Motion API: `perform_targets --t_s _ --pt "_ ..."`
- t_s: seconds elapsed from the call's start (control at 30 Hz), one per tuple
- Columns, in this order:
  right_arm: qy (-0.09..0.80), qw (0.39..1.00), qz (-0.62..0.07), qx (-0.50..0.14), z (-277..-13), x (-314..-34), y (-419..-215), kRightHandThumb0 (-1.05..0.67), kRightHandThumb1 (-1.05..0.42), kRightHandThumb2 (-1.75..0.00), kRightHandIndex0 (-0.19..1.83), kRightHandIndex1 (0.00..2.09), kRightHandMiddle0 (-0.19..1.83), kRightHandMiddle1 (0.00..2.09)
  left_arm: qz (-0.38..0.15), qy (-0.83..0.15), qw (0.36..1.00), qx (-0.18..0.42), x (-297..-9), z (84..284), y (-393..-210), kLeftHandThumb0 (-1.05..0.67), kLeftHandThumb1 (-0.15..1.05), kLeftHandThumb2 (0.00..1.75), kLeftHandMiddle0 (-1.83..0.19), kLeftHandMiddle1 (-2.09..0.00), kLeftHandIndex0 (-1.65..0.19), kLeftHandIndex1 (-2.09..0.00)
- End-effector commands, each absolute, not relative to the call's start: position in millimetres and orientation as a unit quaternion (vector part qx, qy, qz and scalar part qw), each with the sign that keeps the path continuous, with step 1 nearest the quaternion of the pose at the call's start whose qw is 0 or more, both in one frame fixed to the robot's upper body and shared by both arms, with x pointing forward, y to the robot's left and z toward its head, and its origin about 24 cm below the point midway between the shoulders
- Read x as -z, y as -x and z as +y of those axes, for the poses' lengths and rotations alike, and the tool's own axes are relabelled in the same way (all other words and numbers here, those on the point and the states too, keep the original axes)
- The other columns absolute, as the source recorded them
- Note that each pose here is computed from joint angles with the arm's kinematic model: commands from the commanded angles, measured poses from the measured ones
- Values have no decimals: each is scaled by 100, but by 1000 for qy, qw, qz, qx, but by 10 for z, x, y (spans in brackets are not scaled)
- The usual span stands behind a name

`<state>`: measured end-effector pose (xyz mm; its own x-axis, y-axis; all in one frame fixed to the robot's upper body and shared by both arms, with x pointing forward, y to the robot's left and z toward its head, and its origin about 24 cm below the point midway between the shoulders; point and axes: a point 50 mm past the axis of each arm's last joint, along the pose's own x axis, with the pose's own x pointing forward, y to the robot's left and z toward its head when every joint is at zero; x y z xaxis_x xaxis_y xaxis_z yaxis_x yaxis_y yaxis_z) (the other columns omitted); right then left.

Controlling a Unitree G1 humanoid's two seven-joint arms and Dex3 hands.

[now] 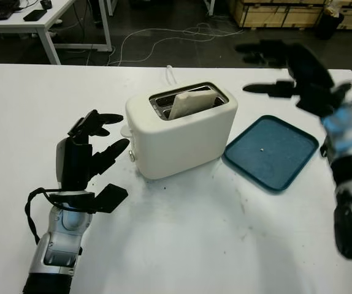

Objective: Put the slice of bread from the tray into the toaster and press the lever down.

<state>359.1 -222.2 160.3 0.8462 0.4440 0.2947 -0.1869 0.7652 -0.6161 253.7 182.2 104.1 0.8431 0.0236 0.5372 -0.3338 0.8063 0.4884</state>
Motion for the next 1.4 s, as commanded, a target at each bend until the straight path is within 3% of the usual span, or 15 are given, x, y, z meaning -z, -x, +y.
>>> perform_targets --t_s 0.0,0.33,0.67,1.03,1.1,1.2,1.37 --pt "277 918 -231 -165 -2176 -1513 -3522 -48 -79 0 59 15 63 1 -271 -299 910 -96 -1081 1853 -2531 -34 90 1 -48 -132 -48 -87" --pt "191 936 -259 -143 -2022 -1244 -3314 -54 -85 -2 65 13 65 1 -283 -323 898 -92 -1178 1947 -2571 -33 88 0 -53 -128 -52 -85" --pt "202 922 -300 -136 -1873 -1579 -3471 -54 -81 0 68 11 69 2 -282 -315 902 -83 -1167 1883 -2580 -34 88 0 -56 -123 -56 -81" --pt "315 874 -342 -144 -1731 -1998 -3646 -61 -78 0 80 19 82 6 -280 -311 905 -80 -1139 1871 -2549 -36 89 1 -53 -127 -53 -82" --pt "340 861 -345 -157 -1716 -2080 -3671 -61 -77 0 78 32 85 5 -280 -307 906 -79 -1138 1862 -2546 -34 89 0 -53 -127 -53 -82" --pt "381 839 -343 -182 -1688 -2180 -3703 -58 -72 0 66 67 91 4 -280 -304 907 -77 -1137 1850 -2545 -32 89 0 -52 -128 -52 -83" --pt "484 793 -296 -220 -1638 -2288 -3747 -62 -67 0 63 65 92 3 -279 -308 906 -78 -1133 1849 -2543 -31 89 0 -52 -128 -52 -84"
